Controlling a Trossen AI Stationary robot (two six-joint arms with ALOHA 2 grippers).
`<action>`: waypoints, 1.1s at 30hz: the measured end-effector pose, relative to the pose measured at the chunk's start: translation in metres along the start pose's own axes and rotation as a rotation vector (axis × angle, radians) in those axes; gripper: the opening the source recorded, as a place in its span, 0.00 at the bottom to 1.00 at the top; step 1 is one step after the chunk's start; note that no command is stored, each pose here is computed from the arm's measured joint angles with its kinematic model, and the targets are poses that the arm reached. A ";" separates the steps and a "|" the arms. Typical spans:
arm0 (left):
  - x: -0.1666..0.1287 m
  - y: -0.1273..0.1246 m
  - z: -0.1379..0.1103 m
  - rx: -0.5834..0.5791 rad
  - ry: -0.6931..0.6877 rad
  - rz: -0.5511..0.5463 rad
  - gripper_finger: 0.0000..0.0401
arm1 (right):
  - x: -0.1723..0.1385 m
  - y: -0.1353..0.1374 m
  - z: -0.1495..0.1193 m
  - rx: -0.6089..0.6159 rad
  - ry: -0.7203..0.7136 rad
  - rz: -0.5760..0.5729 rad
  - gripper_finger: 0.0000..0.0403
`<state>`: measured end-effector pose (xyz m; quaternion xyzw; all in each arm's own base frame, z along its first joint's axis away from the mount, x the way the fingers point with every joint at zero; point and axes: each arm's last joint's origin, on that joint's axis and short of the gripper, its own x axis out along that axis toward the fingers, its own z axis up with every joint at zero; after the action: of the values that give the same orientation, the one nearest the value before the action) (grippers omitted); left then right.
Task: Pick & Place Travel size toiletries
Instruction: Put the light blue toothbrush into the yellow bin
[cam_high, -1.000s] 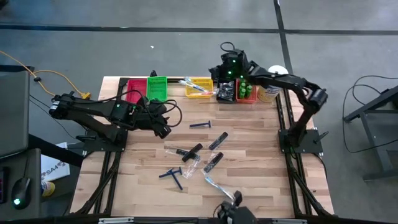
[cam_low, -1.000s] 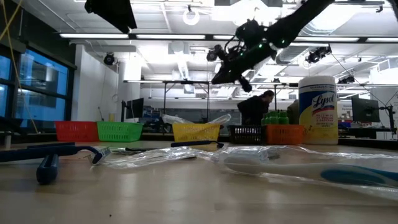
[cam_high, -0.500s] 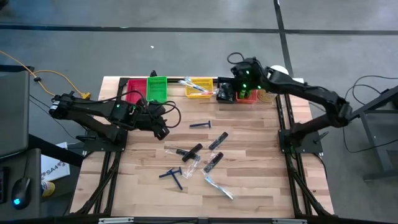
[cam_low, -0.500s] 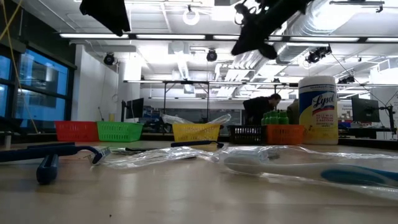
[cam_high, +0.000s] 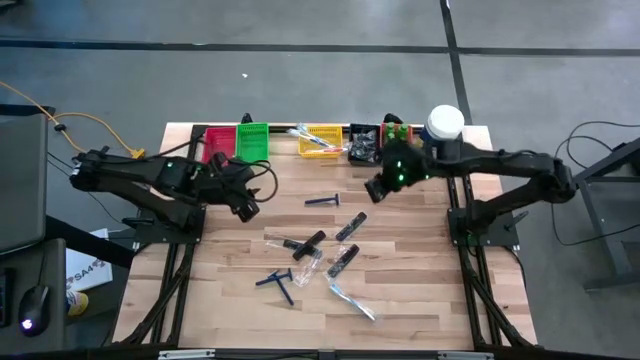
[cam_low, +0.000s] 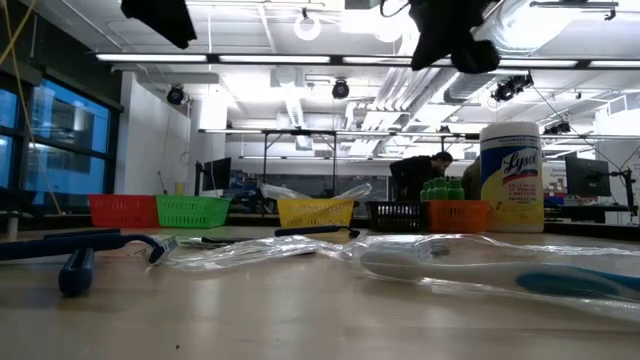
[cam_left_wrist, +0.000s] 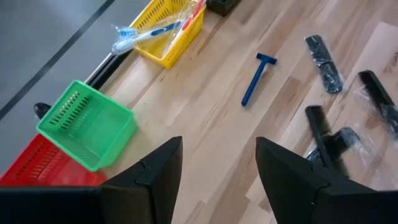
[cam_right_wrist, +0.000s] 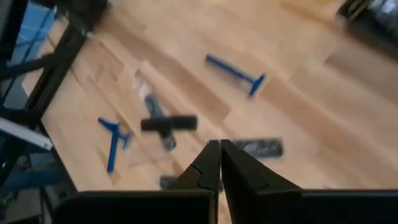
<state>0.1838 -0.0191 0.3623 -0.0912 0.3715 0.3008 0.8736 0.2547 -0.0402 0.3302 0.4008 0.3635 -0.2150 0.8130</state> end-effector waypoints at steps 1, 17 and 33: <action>-0.001 0.003 -0.002 0.003 -0.004 -0.003 0.49 | 0.003 0.005 -0.006 -0.001 0.014 -0.004 0.02; -0.015 0.031 -0.030 -0.022 -0.043 -0.138 0.49 | 0.041 0.081 -0.106 -0.274 0.180 0.103 0.37; -0.013 0.037 -0.043 0.005 -0.026 -0.170 0.49 | 0.134 0.107 -0.220 -0.592 0.317 0.069 0.37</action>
<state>0.1294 -0.0119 0.3428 -0.1163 0.3515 0.2260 0.9010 0.3170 0.1922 0.1901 0.1877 0.5183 -0.0075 0.8343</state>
